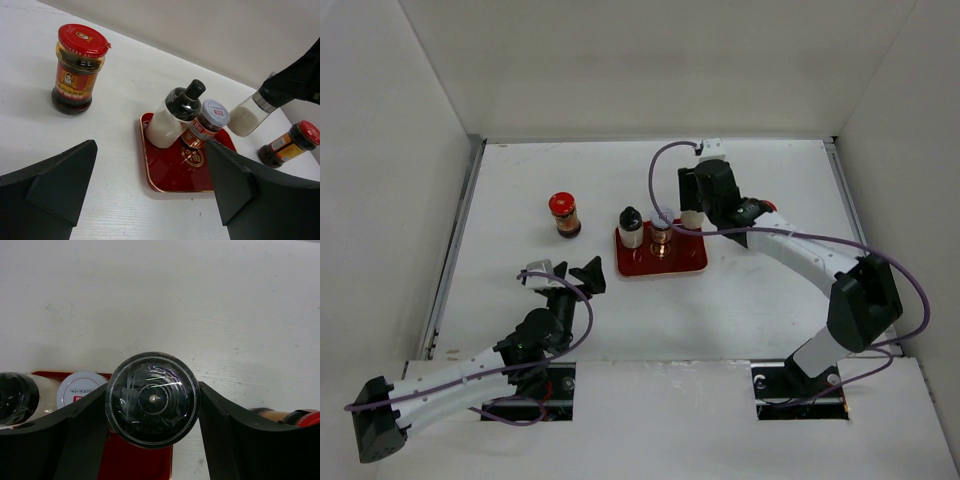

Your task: Organize the condiment bottles

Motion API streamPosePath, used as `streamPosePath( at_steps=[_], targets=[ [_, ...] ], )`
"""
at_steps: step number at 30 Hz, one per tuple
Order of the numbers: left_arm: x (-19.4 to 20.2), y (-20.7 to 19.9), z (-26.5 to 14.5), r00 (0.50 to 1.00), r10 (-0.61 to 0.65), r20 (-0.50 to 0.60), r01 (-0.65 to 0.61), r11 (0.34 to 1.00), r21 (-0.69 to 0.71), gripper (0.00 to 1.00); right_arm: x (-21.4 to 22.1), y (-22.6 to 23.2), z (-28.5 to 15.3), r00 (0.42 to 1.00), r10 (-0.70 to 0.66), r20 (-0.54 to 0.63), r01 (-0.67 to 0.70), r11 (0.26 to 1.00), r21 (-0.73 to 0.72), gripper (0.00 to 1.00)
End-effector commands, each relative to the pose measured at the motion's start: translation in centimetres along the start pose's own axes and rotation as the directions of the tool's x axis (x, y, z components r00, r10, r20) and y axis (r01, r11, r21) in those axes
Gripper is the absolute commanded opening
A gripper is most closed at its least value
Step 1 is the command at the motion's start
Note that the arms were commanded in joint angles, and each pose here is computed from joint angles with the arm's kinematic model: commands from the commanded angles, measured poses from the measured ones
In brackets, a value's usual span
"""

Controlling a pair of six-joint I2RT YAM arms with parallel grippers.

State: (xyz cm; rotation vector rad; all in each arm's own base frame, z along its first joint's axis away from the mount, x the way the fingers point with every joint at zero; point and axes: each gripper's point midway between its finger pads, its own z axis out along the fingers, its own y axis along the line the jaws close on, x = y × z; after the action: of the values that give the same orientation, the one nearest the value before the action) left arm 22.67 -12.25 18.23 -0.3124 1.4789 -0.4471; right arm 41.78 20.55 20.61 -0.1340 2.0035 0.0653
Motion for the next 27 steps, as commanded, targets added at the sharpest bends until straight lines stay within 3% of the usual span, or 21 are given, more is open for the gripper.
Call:
streamPosePath(
  at_steps=[1, 16, 22, 27],
  targets=[
    [-0.3, 0.2, 0.1, 0.999, -0.028, 0.022, 0.028, 1.0, -0.014, 0.9, -1.7, 1.0, 0.7, 0.996, 0.035, 0.078, -0.035, 0.999, -0.002, 0.61],
    [-0.5, 0.5, 0.6, 1.0, -0.009, 0.024, 0.01, 0.999, -0.036, 0.9, 2.9, 3.2, 2.2, 0.997, 0.069, 0.043, -0.067, 0.997, -0.041, 0.63],
    [-1.2, 0.0, 1.4, 0.999, 0.042, 0.002, -0.041, 0.996, -0.084, 0.9, 2.3, 2.7, 1.5, 0.993, 0.094, 0.078, -0.091, 0.995, -0.039, 0.84],
    [-5.0, -1.0, 3.4, 0.996, 0.088, -0.003, -0.087, 0.98, -0.178, 0.91, -0.2, 1.6, -1.1, 0.981, 0.132, 0.142, -0.126, 0.991, -0.044, 0.98]
  ],
)
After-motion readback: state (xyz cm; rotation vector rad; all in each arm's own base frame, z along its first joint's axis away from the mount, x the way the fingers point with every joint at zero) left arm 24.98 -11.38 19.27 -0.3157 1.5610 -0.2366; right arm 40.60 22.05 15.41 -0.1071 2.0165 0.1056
